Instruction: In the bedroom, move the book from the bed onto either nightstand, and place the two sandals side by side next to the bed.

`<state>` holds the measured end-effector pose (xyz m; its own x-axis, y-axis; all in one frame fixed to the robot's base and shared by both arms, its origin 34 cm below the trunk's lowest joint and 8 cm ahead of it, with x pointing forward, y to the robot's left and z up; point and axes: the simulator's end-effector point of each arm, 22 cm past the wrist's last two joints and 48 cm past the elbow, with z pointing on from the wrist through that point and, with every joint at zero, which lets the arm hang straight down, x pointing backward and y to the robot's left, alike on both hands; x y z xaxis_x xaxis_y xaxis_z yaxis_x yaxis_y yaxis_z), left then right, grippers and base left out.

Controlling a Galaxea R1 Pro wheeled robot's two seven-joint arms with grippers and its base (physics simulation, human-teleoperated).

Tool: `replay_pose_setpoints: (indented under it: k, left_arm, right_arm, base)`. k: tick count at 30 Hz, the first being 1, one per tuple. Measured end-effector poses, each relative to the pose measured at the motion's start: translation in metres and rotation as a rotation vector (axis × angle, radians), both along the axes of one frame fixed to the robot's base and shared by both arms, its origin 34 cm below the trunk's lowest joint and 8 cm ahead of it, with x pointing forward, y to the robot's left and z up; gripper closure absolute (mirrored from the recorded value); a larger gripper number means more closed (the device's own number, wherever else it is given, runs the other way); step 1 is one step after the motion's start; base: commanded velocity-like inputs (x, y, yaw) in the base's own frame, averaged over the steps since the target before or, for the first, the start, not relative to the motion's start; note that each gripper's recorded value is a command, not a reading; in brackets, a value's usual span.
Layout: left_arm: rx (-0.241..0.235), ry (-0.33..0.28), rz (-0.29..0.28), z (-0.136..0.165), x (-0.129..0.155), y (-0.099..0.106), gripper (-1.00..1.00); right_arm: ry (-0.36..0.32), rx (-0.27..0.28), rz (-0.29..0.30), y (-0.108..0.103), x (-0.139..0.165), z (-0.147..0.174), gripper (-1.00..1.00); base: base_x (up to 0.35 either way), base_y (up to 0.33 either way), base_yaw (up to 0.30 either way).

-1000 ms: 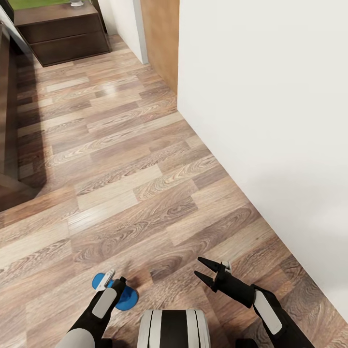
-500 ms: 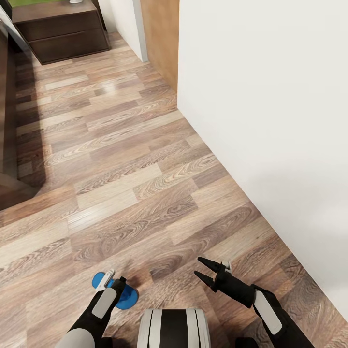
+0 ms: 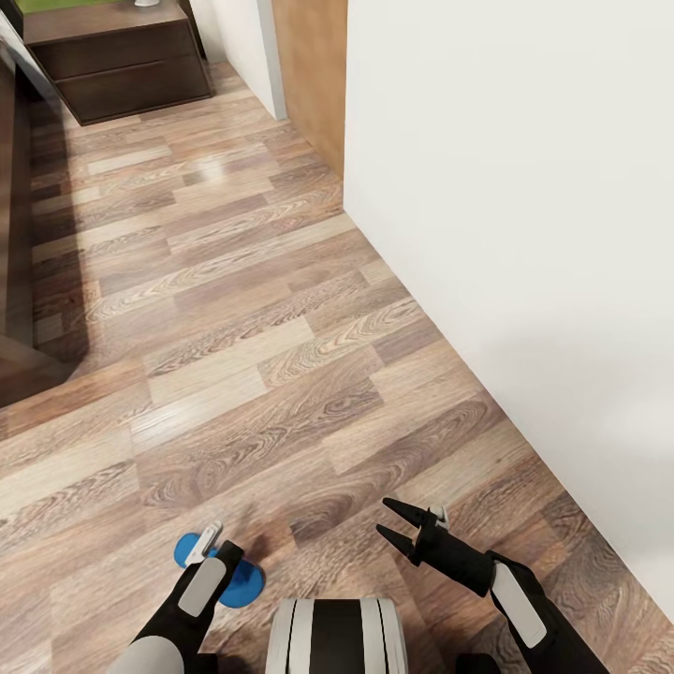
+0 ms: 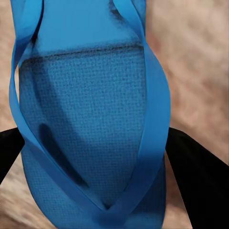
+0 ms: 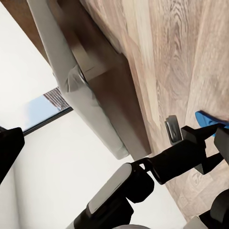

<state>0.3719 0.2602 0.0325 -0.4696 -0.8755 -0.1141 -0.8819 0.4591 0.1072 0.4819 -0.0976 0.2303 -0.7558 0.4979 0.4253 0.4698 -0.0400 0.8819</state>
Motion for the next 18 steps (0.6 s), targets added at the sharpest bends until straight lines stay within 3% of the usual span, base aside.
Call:
replay_pose_setpoints:
  k: [18]
  left_arm:
    - [0.002, -0.042, -0.002, 0.013, 0.019, 0.001, 1.00]
  right_arm:
    - [-0.041, 0.000, 0.000, 0.000, 0.010, 0.018, -1.00]
  base:
    - [0.000, 0.000, 0.000]
